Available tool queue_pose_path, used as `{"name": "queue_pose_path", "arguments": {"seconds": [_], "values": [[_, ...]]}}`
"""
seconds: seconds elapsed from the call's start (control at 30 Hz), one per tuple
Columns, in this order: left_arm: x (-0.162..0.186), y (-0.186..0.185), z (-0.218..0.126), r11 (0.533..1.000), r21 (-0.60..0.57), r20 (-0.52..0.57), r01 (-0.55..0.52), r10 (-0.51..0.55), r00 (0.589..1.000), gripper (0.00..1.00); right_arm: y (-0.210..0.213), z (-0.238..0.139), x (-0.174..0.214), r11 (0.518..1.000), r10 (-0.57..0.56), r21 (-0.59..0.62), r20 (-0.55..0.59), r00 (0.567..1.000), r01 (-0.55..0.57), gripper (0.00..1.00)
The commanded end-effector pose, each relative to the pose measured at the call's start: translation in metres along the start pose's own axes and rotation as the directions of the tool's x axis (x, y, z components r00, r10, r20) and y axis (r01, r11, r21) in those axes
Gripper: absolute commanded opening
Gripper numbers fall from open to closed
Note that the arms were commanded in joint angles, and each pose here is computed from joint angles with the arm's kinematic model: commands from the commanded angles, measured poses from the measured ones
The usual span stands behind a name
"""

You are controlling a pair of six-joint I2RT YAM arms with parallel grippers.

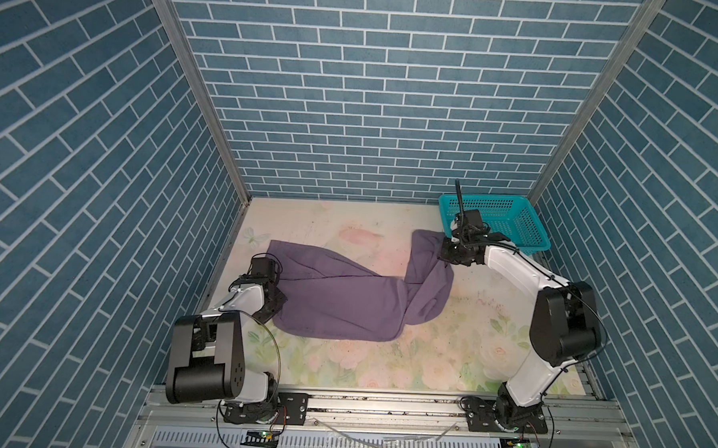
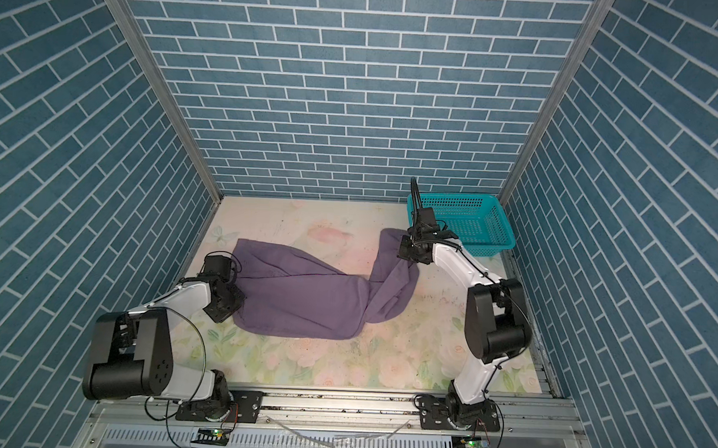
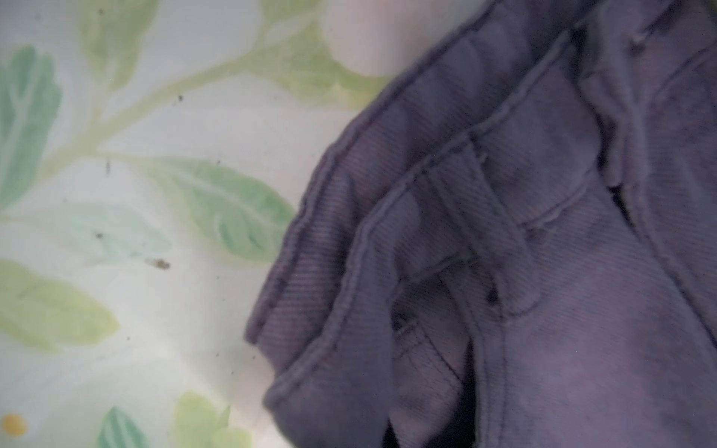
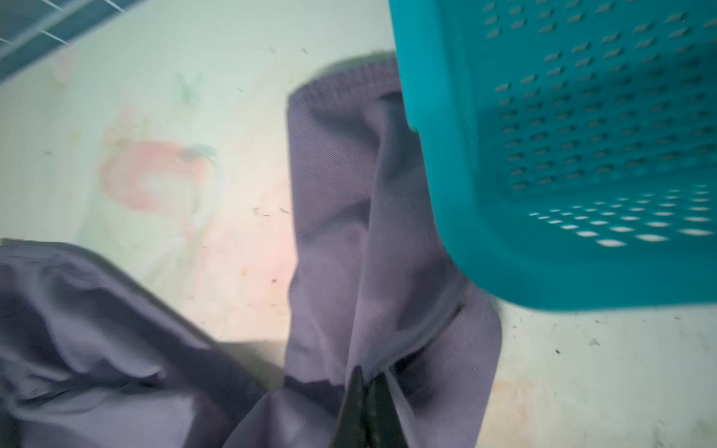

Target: Fold and stack the trousers

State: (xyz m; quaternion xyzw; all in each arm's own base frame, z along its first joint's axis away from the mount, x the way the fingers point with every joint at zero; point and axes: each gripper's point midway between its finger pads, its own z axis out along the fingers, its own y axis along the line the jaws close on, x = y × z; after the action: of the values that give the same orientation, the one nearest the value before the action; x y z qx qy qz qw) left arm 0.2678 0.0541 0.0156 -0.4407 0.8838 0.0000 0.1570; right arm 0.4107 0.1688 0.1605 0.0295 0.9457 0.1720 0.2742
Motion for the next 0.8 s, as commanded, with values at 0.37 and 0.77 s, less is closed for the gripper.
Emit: {"name": "queue_pose_path", "arguments": {"seconds": [0.37, 0.77], "values": [[0.01, 0.079, -0.01, 0.979, -0.107, 0.009, 0.171, -0.171, 0.985, 0.0, -0.122, -0.176, 0.129, 0.888, 0.294, 0.244, 0.35, 0.889, -0.39, 0.0], [0.005, 0.099, -0.025, 0.971, -0.128, 0.061, 0.203, -0.197, 0.979, 0.0, -0.183, -0.146, 0.228, 0.756, 0.474, 0.293, 0.37, 0.799, -0.585, 0.41]]}}
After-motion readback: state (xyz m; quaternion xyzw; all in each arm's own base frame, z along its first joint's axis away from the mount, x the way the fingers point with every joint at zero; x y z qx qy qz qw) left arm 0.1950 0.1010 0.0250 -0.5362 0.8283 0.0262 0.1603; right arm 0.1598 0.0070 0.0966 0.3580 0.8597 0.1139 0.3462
